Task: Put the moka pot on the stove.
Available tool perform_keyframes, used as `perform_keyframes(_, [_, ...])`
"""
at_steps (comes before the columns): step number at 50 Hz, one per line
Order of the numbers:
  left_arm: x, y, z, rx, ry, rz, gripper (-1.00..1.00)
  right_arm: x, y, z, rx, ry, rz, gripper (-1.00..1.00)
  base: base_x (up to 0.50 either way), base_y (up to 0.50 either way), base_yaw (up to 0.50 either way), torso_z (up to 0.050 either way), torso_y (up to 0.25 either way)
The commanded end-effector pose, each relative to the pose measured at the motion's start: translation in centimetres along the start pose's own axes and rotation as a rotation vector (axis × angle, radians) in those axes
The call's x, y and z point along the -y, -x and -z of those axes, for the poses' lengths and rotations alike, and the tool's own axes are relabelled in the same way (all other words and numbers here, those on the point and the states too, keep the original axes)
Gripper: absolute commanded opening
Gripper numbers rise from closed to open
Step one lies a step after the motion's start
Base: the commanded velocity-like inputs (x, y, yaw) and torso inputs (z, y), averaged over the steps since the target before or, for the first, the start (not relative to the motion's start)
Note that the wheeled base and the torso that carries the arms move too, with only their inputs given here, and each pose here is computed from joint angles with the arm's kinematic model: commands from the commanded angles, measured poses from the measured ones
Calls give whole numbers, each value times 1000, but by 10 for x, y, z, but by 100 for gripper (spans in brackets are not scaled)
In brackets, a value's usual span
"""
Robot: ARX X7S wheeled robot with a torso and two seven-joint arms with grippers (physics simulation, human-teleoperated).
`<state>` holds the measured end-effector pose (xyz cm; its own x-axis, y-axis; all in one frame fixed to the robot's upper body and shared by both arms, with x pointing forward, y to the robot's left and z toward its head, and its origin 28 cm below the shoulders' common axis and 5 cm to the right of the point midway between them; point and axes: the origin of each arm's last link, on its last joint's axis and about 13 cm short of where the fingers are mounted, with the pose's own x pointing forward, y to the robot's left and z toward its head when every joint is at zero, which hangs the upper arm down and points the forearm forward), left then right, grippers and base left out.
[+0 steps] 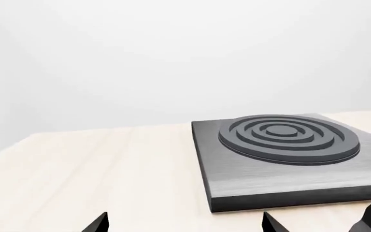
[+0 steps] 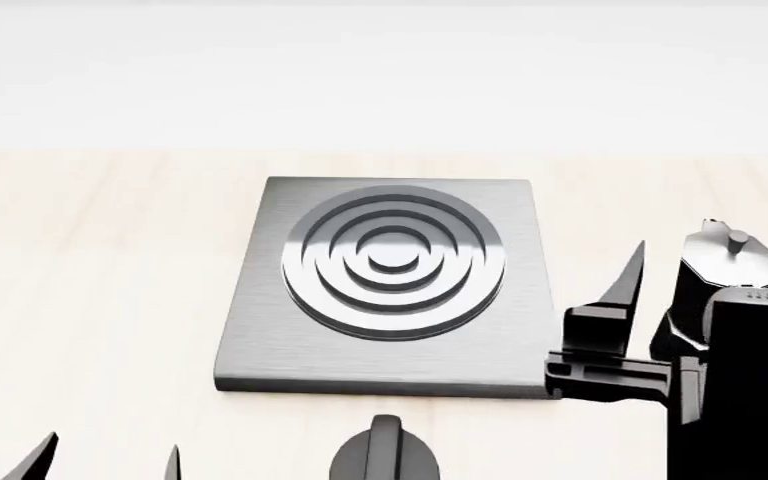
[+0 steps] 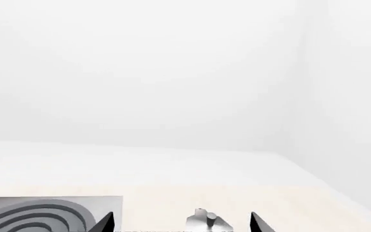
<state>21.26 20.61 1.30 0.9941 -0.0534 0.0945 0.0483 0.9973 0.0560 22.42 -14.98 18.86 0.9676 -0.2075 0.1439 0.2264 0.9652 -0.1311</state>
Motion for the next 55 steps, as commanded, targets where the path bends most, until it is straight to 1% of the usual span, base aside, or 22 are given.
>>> perform_keyframes(1, [0, 0, 0, 8, 10, -9, 100, 12, -4, 0, -34, -22, 16, 100, 0, 0, 0, 0, 0])
perform_keyframes(6, [0, 0, 0, 8, 11, -9, 100, 17, -6, 3, -56, -41, 16, 100, 0, 0, 0, 0, 0])
perform_keyframes(11, [0, 0, 0, 9, 10, -10, 100, 24, -8, 10, -72, -77, 37, 100, 0, 0, 0, 0, 0])
perform_keyframes(12, [0, 0, 0, 9, 10, -10, 100, 26, -9, 6, -76, -85, 38, 100, 0, 0, 0, 0, 0])
perform_keyframes(14, [0, 0, 0, 9, 9, -10, 100, 27, -8, 12, -82, -96, 36, 100, 0, 0, 0, 0, 0])
perform_keyframes(17, [0, 0, 0, 9, 9, -10, 100, 32, -8, 10, -93, -124, 38, 100, 0, 0, 0, 0, 0])
perform_keyframes(18, [0, 0, 0, 8, 10, -10, 100, 33, -8, 15, -99, -132, 42, 100, 0, 0, 0, 0, 0])
perform_keyframes(23, [0, 0, 0, 9, 9, -10, 100, 37, -8, 12, -115, -160, 40, 100, 0, 0, 0, 0, 0])
perform_keyframes(24, [0, 0, 0, 9, 9, -10, 100, 38, -7, 18, -119, -163, 40, 100, 0, 0, 0, 0, 0])
perform_keyframes(26, [0, 0, 0, 9, 9, -11, 100, 38, -8, 15, -126, -162, 33, 100, 0, 0, 0, 0, 0])
perform_keyframes(27, [0, 0, 0, 9, 9, -10, 100, 38, -7, 22, -131, -165, 35, 100, 0, 0, 0, 0, 0])
perform_keyframes(28, [0, 0, 0, 9, 9, -10, 100, 38, -8, 19, -134, -166, 33, 100, 0, 0, 0, 0, 0])
perform_keyframes(30, [0, 0, 0, 9, 9, -11, 100, 37, -7, 25, -143, -168, 30, 100, 0, 0, 0, 0, 0])
perform_keyframes(32, [0, 0, 0, 9, 9, -11, 100, 39, -9, 21, -150, -174, 25, 100, 0, 0, 0, 0, 0])
perform_keyframes(34, [0, 0, 0, 9, 8, -10, 100, 37, -10, 29, -165, -174, 10, 100, 0, 0, 0, 0, 0])
perform_keyframes(35, [0, 0, 0, 9, 8, -11, 100, 38, -13, 27, -172, -176, -5, 100, 0, 0, 0, 0, 0])
perform_keyframes(43, [0, 0, 0, 9, 9, -11, 100, 35, -21, 45, -197, -182, -26, 100, 0, 0, 0, 0, 0])
perform_keyframes(46, [0, 0, 0, 9, 8, -10, 100, 34, -24, 50, -205, -190, -36, 100, 0, 0, 0, 0, 0])
perform_keyframes(52, [0, 0, 0, 9, 7, -10, 100, 37, -27, 60, -212, -239, -58, 100, 0, 0, 0, 0, 0])
perform_keyframes(55, [0, 0, 0, 9, 6, -10, 100, 37, -28, 64, -217, -238, -57, 100, 0, 0, 0, 0, 0])
